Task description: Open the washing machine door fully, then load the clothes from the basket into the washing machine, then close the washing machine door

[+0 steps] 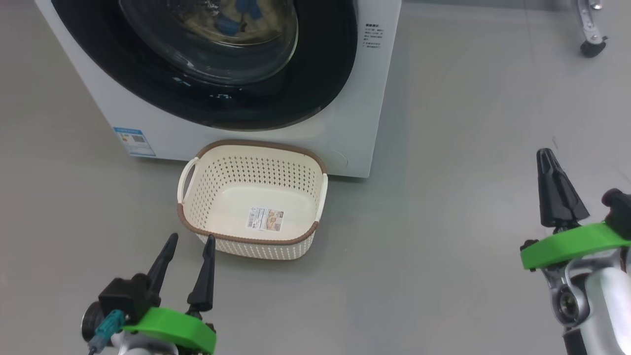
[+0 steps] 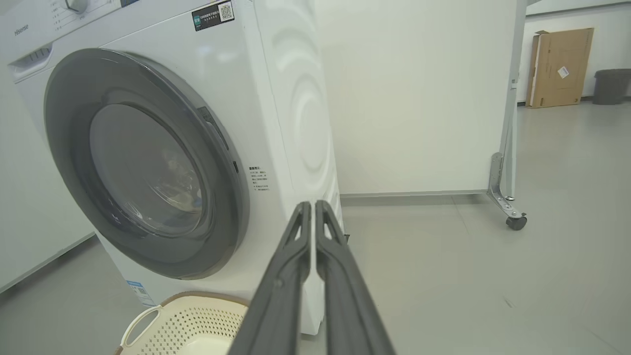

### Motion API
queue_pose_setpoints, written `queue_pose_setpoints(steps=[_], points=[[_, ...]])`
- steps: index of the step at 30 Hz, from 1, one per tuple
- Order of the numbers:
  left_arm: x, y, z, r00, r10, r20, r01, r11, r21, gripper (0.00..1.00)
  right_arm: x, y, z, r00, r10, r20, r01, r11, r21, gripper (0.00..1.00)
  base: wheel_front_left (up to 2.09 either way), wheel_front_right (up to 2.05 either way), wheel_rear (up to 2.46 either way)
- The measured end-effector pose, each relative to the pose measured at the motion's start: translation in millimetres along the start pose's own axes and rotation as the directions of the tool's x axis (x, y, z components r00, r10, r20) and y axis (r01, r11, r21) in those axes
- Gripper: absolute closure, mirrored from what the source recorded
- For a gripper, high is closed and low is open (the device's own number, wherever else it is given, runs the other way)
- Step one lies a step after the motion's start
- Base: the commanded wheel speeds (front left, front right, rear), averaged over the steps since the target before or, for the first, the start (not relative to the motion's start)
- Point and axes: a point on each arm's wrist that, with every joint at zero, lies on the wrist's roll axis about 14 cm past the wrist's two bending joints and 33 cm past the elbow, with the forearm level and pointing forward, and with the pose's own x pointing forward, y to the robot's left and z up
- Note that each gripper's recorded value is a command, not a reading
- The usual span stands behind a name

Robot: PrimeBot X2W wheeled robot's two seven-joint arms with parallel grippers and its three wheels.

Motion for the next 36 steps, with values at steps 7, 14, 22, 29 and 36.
queue_pose_setpoints(steps=[7,14,22,29,36], points=[[-6.2,-6.1,2.6,1.0,-0.013,0.008,0.013,1.0,0.002,0.0,-28.4,-20.5,6.3,0.995,-0.097,0.018,0.097,0.995,0.006,0.0,0.0,0.0,0.0],[-15.0,-6.3,-2.7,1.0,-0.006,-0.005,0.006,1.0,-0.002,0.0,-43.9,-26.8,-0.6,0.991,-0.132,-0.005,0.132,0.991,-0.022,0.0,0.0,0.0,0.0],[-14.5,-1.9,7.7,1.0,0.01,0.027,-0.01,1.0,0.014,0.0,-46.1,-24.8,-2.3,0.991,-0.131,-0.012,0.131,0.991,-0.021,0.0,0.0,0.0,0.0],[-16.0,-1.3,11.7,0.999,0.02,0.044,-0.021,1.0,0.012,0.0,-48.7,-24.3,-3.0,0.991,-0.133,-0.015,0.133,0.991,-0.019,0.0,0.0,0.0,0.0],[-18.9,0.0,13.0,0.998,0.026,0.049,-0.027,0.999,0.017,0.0,-52.6,-23.9,-10.3,0.99,-0.132,-0.043,0.13,0.991,-0.034,0.0,0.0,0.0,0.0]])
